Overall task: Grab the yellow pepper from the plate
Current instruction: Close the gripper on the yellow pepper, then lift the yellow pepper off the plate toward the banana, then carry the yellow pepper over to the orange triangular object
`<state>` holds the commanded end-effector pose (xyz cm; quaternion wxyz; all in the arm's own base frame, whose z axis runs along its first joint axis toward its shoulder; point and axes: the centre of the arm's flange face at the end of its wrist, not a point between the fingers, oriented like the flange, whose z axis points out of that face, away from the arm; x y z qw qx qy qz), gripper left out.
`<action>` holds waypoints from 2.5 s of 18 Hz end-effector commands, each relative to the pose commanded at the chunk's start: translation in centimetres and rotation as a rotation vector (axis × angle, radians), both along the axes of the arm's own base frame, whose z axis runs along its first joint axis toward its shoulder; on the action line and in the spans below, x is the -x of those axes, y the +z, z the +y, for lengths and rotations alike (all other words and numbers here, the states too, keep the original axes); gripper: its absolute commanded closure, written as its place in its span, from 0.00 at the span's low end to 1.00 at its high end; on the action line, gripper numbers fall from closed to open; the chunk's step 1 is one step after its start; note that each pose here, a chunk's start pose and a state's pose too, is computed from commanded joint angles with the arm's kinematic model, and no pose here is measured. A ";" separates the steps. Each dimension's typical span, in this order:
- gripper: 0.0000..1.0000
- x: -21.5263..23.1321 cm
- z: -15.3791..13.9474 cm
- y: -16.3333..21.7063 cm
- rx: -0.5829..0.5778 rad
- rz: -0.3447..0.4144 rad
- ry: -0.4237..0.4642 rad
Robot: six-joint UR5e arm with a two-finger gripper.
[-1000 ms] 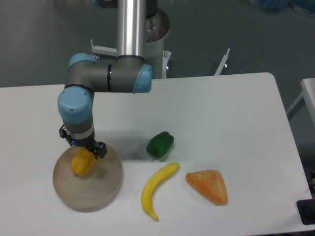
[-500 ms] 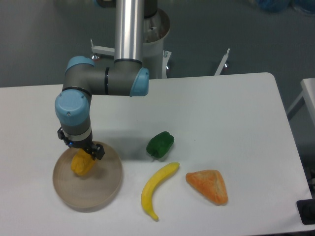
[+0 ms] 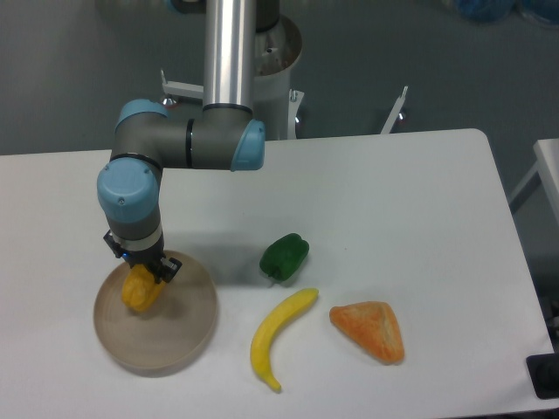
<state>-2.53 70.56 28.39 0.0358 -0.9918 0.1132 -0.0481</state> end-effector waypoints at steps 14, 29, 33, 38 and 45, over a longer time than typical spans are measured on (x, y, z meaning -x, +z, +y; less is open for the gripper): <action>0.60 18.3 -1.3 6.2 -0.111 0.087 -0.021; 0.60 33.6 -6.3 4.4 -0.056 0.190 -0.161; 0.60 34.4 -5.7 3.2 -0.044 0.193 -0.159; 0.60 34.7 -5.6 3.7 -0.051 0.199 -0.160; 0.60 35.2 -5.8 3.8 -0.050 0.205 -0.166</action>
